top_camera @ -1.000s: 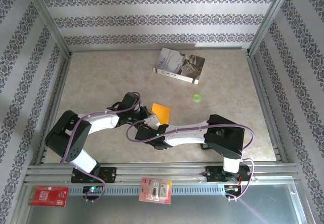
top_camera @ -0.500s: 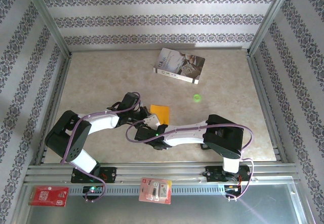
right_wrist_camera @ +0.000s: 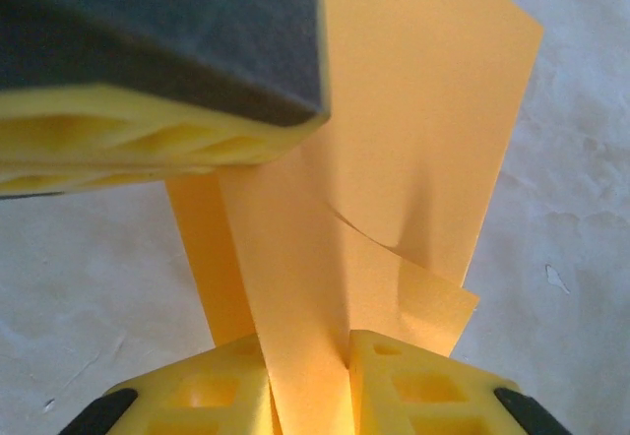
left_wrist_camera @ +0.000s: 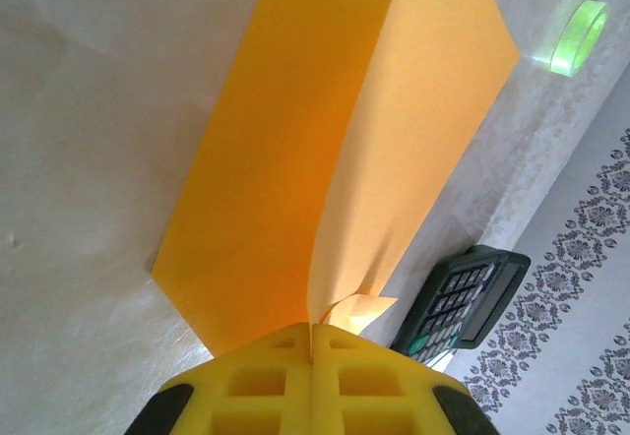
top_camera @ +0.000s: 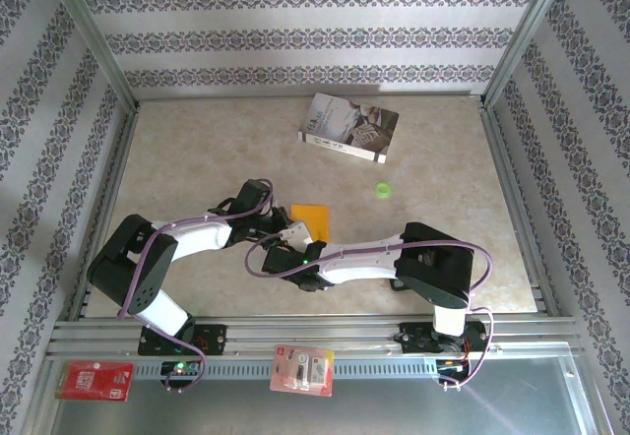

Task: Fold a paper plane with a square sheet of paper (pick it up from the middle)
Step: Fourth fold the wing at the center of the table.

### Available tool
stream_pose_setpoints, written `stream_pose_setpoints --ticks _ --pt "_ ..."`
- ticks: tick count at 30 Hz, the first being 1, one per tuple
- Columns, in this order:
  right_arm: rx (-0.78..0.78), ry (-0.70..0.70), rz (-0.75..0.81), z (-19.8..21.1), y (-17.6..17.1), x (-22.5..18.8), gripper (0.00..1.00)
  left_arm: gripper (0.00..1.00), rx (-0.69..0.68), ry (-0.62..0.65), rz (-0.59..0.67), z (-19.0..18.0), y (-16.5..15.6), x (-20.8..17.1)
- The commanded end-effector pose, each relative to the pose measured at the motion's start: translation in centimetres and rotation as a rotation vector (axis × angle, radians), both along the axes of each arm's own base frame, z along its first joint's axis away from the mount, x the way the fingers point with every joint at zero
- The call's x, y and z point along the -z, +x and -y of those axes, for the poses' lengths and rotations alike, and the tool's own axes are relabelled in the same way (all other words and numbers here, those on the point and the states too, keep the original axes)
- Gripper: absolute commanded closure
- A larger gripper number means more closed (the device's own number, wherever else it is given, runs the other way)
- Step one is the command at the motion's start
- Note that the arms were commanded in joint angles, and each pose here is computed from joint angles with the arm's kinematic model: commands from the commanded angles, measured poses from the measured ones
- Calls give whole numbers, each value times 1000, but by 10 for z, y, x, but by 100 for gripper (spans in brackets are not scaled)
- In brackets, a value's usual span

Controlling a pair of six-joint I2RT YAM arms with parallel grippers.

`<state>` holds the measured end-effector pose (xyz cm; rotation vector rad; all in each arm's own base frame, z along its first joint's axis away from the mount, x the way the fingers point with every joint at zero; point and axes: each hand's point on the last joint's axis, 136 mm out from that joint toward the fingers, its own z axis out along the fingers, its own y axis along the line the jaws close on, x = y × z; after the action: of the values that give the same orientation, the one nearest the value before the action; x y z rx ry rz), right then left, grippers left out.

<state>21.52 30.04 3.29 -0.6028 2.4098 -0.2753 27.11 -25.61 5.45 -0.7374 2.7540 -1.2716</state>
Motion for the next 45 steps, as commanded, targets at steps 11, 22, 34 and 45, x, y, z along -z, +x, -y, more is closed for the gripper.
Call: stream_pose_setpoints --ticks 11,22,34,45 --pt "6 -77 21 16 2 4 77 100 32 9 -13 0 -9 5" --pt "5 -79 30 19 3 2 87 100 34 12 -15 0 -10 8" --pt "-24 -71 51 20 6 -4 100 100 27 38 1 -7 -13 8" --pt "-149 172 -17 6 1 -10 100 64 4 124 113 -34 -1 -20"
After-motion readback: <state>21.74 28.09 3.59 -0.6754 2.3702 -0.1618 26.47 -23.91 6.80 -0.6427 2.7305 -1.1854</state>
